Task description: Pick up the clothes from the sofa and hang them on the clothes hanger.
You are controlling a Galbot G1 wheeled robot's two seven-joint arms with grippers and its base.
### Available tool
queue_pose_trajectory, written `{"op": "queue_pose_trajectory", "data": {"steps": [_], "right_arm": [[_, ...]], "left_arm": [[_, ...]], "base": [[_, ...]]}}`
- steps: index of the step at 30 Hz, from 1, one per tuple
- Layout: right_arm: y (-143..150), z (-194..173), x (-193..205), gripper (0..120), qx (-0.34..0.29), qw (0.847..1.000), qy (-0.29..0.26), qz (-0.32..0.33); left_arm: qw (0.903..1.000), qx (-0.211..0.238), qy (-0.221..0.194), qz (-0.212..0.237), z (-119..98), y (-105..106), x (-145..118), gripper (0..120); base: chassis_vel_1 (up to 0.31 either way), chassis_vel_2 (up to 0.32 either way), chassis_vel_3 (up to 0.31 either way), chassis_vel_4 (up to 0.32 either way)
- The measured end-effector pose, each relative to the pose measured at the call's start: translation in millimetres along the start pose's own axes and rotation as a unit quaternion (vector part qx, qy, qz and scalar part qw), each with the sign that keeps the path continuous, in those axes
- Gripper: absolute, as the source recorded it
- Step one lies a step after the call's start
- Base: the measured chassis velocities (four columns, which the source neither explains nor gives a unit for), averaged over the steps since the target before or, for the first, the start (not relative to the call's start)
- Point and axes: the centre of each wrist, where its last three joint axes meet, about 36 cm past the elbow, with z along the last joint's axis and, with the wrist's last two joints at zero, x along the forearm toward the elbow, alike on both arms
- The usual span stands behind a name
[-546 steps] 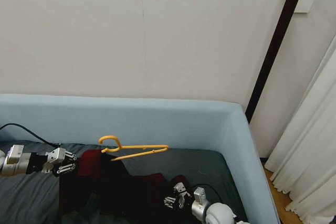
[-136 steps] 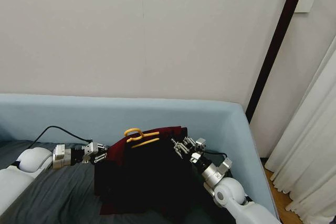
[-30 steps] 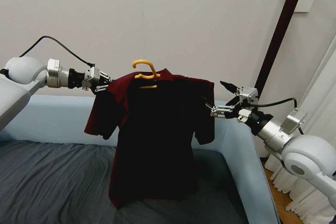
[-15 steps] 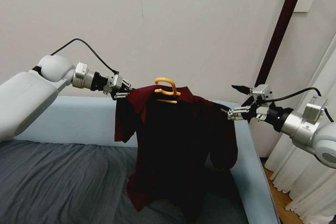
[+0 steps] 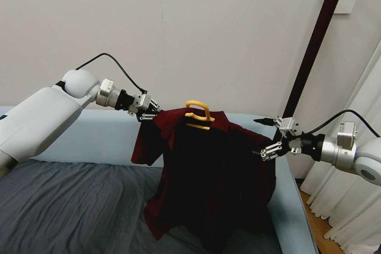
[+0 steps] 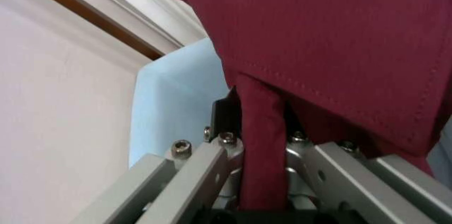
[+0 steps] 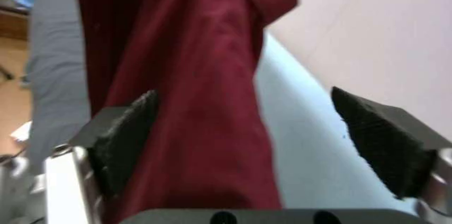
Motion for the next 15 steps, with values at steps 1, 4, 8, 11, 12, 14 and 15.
{"op": "queue_pose_trajectory", "data": {"steps": [1,4,8,11,12,14,15], "right_arm": [[0,0,0,88,0.0,1.0,0.0,0.0],[-2,3,0,77,-0.009,1.0,0.004,-0.012],[-3,5,-1,62,-0.021,1.0,0.004,-0.015],[-3,7,-3,50,-0.026,1.0,0.005,-0.011],[-3,7,-4,45,-0.027,1.0,0.005,-0.01],[-3,8,-5,39,-0.028,1.0,0.005,-0.009],[-2,9,-5,34,-0.027,1.0,0.006,-0.009]], "left_arm": [[1.0,0.0,0.0,0.0,0,0,0,1],[1.0,0.0,-0.001,0.004,3,2,-4,1],[1.0,0.001,-0.005,0.006,6,4,-10,1],[0.9999,0.001,-0.009,0.007,6,7,-16,1],[0.9999,0.0,-0.01,0.008,6,8,-17,1],[0.9999,0.0,-0.012,0.008,6,8,-19,1],[0.9999,-0.001,-0.014,0.01,5,9,-21,1]], "base": [[0.0,0.0,0.0,0.0],[0.0,0.0,0.0,0.0],[0.0,0.0,0.0,0.0],[0.0,0.0,0.0,0.0],[0.0,0.0,0.0,0.0],[0.0,0.0,0.0,0.0],[0.0,0.0,0.0,0.0]]}}
